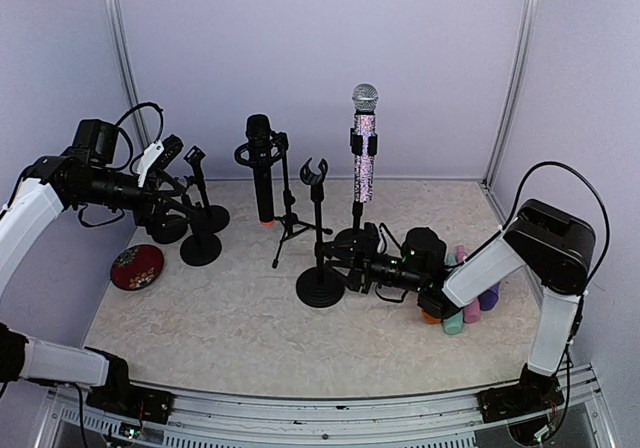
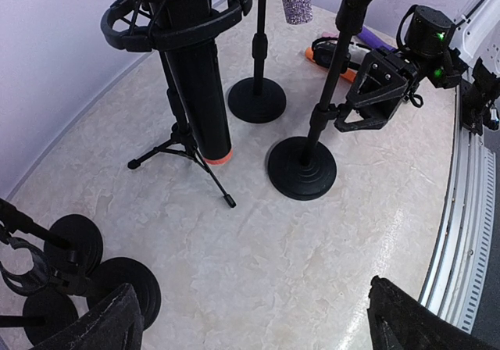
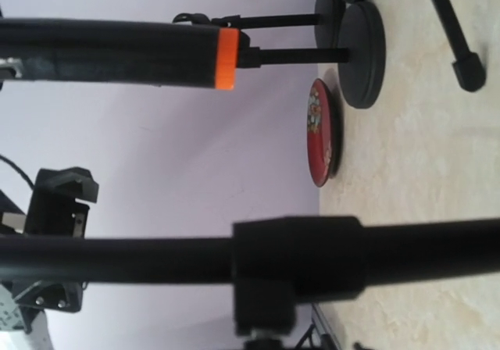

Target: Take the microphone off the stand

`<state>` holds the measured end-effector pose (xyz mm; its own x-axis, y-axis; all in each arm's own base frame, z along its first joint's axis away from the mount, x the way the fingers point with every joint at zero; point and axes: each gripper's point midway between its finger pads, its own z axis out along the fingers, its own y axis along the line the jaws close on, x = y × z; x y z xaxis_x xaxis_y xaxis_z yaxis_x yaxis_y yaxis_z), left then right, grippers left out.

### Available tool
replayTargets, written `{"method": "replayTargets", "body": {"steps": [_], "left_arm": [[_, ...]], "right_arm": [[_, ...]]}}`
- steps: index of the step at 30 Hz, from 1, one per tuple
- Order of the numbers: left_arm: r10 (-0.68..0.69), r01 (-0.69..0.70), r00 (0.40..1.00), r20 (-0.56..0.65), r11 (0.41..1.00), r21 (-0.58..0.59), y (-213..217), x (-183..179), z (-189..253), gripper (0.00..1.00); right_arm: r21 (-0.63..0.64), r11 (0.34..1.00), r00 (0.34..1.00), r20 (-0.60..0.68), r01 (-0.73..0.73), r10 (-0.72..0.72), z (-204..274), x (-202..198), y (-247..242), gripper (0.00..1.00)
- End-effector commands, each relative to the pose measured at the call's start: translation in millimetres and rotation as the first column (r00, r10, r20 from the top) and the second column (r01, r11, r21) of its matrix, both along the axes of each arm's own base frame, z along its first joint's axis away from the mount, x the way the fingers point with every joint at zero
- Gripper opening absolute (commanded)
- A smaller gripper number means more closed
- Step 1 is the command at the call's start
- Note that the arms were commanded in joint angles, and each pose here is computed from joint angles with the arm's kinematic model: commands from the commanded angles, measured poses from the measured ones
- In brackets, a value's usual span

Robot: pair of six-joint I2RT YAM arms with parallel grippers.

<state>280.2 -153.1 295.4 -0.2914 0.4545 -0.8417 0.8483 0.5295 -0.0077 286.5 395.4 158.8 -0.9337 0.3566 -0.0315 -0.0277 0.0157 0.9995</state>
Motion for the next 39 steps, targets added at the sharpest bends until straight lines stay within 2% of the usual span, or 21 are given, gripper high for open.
{"method": "replayTargets", "body": {"steps": [1,10,20,26,31,39], "left_arm": [[-0.003,0.003,1.000,0.019,1.000,-0.021,0,-2,10,0.97],[-0.009,0.009,1.000,0.016,1.000,-0.024,-1,-4,7,0.97],[-0.010,0.010,1.000,0.010,1.000,-0.024,-1,-4,4,0.97],[-0.011,0.011,1.000,0.010,1.000,-0.024,-1,-3,4,0.97],[-0.010,0.010,1.000,0.002,1.000,-0.023,-1,-4,2,0.97],[-0.009,0.009,1.000,0.004,1.000,-0.025,-1,-3,3,0.97]], "right_arm": [[0.048,0.999,1.000,0.016,0.003,-0.004,10,8,3,0.50],[0.052,0.998,1.000,0.011,0.021,-0.022,8,15,3,0.30],[-0.031,0.999,0.999,0.021,0.036,-0.035,-8,11,-4,0.00],[-0.198,0.975,0.992,0.095,0.097,-0.079,-20,16,-13,0.00],[-0.336,0.930,0.981,0.167,0.151,-0.100,-31,22,-22,0.00],[-0.488,0.848,0.958,0.278,0.207,-0.074,-43,23,-21,0.00]]}}
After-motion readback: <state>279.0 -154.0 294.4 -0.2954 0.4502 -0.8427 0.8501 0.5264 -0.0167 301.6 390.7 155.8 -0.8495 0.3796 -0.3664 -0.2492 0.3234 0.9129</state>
